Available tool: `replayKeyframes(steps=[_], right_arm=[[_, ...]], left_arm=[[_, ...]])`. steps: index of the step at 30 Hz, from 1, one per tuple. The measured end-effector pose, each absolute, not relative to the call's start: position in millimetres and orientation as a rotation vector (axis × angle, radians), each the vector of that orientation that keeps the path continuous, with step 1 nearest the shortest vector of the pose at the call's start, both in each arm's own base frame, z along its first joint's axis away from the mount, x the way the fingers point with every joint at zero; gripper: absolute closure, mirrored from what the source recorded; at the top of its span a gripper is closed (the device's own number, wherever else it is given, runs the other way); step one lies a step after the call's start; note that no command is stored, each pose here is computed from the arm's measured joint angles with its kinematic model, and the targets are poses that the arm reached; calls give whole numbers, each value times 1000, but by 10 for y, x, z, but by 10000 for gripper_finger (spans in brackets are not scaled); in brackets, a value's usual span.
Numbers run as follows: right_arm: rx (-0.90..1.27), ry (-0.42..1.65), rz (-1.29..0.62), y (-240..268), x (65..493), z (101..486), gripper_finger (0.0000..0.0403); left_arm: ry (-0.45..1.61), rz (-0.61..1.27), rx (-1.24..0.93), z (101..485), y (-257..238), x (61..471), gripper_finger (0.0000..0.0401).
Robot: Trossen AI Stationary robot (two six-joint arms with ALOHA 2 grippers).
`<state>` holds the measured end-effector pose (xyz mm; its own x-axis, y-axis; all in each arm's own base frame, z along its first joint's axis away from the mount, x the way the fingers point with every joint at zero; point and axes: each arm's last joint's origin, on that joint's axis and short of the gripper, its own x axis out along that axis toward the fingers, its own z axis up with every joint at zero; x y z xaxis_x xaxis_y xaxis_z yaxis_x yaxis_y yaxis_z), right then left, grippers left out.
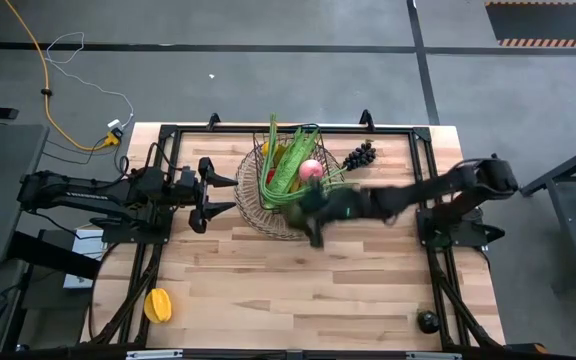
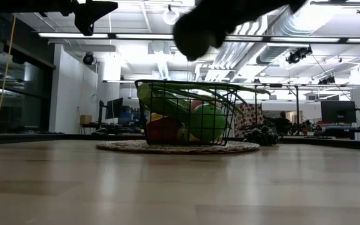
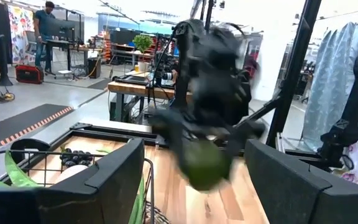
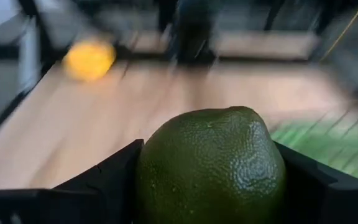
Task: Build produce basket
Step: Put the green lime into the black mesh basket
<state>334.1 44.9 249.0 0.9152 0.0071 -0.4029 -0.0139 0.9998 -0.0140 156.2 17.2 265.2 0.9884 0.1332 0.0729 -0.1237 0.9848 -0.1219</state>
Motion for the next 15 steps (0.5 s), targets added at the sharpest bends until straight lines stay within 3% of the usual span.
replayKeyframes(steps=[7,15], right_arm=[[-149,137,-20,-392,3412,2765,131],[-164,106,-32,-696,3410,2739,131]], left_arm=[[-74,134,-49,2650,172,1561,135],[-61,179,-49,2636,185,1561,135]])
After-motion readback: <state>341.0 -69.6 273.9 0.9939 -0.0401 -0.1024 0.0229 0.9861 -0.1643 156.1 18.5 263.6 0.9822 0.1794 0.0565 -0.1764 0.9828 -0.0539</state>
